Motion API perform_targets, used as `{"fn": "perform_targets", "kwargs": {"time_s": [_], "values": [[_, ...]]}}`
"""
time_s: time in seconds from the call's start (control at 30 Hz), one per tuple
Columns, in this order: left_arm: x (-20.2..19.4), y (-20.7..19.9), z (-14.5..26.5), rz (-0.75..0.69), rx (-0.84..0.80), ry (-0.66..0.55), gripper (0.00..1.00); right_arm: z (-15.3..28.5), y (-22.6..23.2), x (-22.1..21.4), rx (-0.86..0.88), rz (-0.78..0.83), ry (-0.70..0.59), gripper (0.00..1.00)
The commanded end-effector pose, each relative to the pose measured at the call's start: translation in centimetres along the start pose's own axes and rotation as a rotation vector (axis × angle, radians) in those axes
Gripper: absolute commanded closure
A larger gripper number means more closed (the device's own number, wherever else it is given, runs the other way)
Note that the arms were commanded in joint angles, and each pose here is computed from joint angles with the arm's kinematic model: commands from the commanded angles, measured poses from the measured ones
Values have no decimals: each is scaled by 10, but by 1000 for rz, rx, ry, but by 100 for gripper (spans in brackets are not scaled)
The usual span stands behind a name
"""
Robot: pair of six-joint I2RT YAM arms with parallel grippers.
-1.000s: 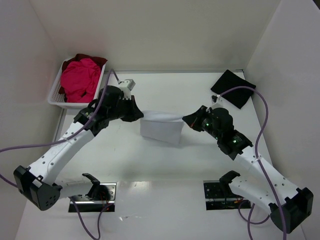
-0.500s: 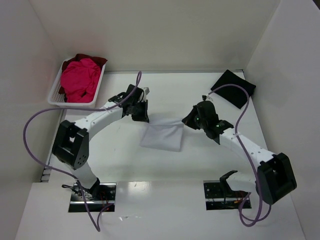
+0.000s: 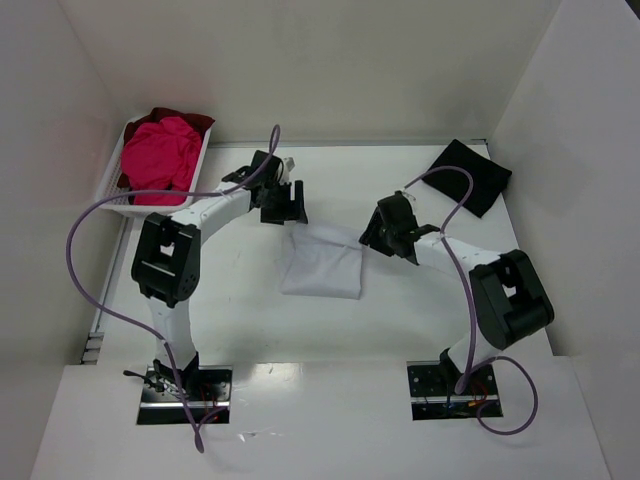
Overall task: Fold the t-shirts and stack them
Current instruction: Fold the long partially folded tshirt into a neat square
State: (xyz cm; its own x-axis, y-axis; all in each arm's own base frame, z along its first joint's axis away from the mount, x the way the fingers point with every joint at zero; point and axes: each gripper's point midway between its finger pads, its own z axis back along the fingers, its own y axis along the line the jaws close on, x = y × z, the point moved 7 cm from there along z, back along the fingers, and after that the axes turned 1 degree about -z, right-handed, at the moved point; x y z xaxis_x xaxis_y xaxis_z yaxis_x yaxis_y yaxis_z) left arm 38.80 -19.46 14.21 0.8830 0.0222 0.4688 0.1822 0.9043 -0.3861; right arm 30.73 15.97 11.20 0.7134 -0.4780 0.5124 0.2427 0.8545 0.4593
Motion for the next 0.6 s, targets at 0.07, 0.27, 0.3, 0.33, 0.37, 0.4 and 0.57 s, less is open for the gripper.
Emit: {"fn": "perform_targets", "kwargs": {"time_s": [0.07, 0.27, 0.3, 0.33, 0.37, 0.4, 0.57], "values": [[27, -8, 20, -42, -48, -88, 15, 13, 24, 46, 56, 3, -184, 39], [8, -16, 54, -59, -110, -118, 9, 50, 39, 63, 137, 12, -253, 28], [3, -17, 58, -64, -136, -118, 9, 52, 36, 56, 150, 16, -228, 29], [2, -23, 69, -69, -169, -155, 9, 54, 35, 53, 168, 18, -223, 30], [-14, -18, 65, -45, -178, -121, 9, 57, 31, 47, 184, 19, -216, 32], [-21, -19, 66, -49, -204, -114, 9, 58, 27, 41, 189, 12, -199, 33], [-54, -22, 59, -37, -250, -40, 9, 56, 8, 12, 198, 13, -118, 38]]}}
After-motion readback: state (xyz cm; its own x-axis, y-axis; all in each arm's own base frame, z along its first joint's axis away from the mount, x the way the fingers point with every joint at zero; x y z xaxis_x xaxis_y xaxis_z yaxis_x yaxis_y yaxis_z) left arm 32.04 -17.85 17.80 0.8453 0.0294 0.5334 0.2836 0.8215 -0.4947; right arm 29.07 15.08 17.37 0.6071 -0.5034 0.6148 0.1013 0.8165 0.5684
